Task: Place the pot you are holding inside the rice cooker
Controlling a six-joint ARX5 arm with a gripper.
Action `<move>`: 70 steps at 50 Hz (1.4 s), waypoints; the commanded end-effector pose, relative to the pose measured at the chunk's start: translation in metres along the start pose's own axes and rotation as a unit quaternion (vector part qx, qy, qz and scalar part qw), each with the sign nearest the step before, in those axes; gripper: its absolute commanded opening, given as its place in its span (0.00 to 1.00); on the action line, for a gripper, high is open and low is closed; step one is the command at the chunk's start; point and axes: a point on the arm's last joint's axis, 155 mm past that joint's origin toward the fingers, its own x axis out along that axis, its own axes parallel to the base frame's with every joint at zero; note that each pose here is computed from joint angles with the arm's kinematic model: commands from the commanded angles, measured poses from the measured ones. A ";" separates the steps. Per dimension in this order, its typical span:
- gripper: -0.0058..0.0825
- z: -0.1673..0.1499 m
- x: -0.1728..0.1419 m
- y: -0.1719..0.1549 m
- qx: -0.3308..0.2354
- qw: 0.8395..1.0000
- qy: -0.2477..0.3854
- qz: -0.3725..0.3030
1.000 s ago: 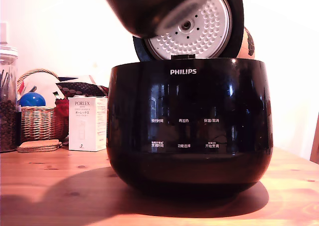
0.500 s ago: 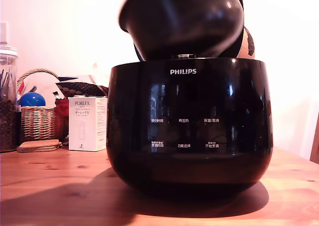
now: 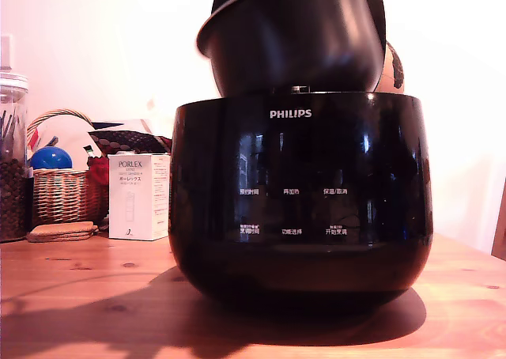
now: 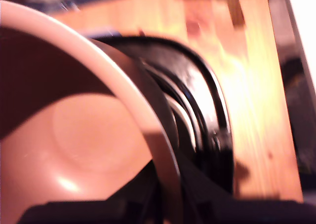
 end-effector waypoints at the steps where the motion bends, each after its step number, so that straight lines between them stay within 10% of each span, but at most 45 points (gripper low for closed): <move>1: 0.04 0.009 -0.008 0.004 0.016 1.000 -0.012 0.016; 70: 0.04 -0.008 0.032 0.002 0.039 0.998 0.052 -0.013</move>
